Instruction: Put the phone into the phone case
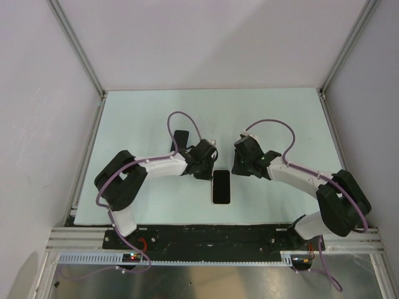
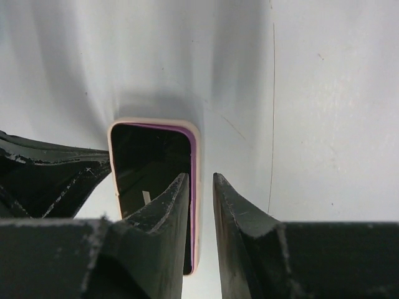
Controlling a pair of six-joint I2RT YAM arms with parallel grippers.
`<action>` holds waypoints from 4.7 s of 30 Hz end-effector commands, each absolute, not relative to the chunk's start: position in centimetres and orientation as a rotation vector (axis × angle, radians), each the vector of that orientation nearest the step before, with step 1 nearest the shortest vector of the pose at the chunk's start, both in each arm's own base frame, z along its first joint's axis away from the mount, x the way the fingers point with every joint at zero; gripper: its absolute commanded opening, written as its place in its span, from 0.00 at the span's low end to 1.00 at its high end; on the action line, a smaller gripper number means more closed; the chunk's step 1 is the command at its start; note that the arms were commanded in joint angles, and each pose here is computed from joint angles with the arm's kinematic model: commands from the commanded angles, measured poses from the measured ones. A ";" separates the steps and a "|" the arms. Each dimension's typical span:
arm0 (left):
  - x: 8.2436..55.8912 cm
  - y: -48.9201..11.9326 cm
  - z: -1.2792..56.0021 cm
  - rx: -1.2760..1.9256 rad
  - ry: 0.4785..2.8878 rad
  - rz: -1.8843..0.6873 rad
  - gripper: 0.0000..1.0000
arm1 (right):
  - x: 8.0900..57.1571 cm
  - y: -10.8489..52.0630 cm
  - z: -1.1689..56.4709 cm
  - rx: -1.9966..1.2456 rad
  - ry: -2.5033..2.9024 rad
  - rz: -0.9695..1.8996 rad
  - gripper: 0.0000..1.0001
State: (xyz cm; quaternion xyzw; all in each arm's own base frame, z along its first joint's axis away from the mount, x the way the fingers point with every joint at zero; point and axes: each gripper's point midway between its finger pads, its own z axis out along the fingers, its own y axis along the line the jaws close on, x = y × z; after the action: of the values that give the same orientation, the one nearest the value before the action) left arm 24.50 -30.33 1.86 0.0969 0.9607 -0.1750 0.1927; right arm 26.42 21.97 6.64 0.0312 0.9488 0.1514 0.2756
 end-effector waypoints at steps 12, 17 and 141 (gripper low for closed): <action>25.9 -35.6 3.4 0.379 2.640 -0.648 0.00 | 28.6 21.4 5.9 0.089 2.533 0.364 0.27; 25.8 -35.5 3.3 0.377 2.646 -0.642 0.00 | 28.5 20.6 5.2 0.114 2.550 0.308 0.24; 26.3 -34.6 4.8 0.391 2.611 -0.613 0.00 | 21.8 15.6 -3.5 0.153 2.788 0.103 0.31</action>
State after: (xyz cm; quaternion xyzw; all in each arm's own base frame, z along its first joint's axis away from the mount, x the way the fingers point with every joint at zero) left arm 25.56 -33.41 3.08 0.1270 0.9516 -0.2033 0.1923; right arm 28.03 20.80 2.11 0.0632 0.9488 0.1316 0.2802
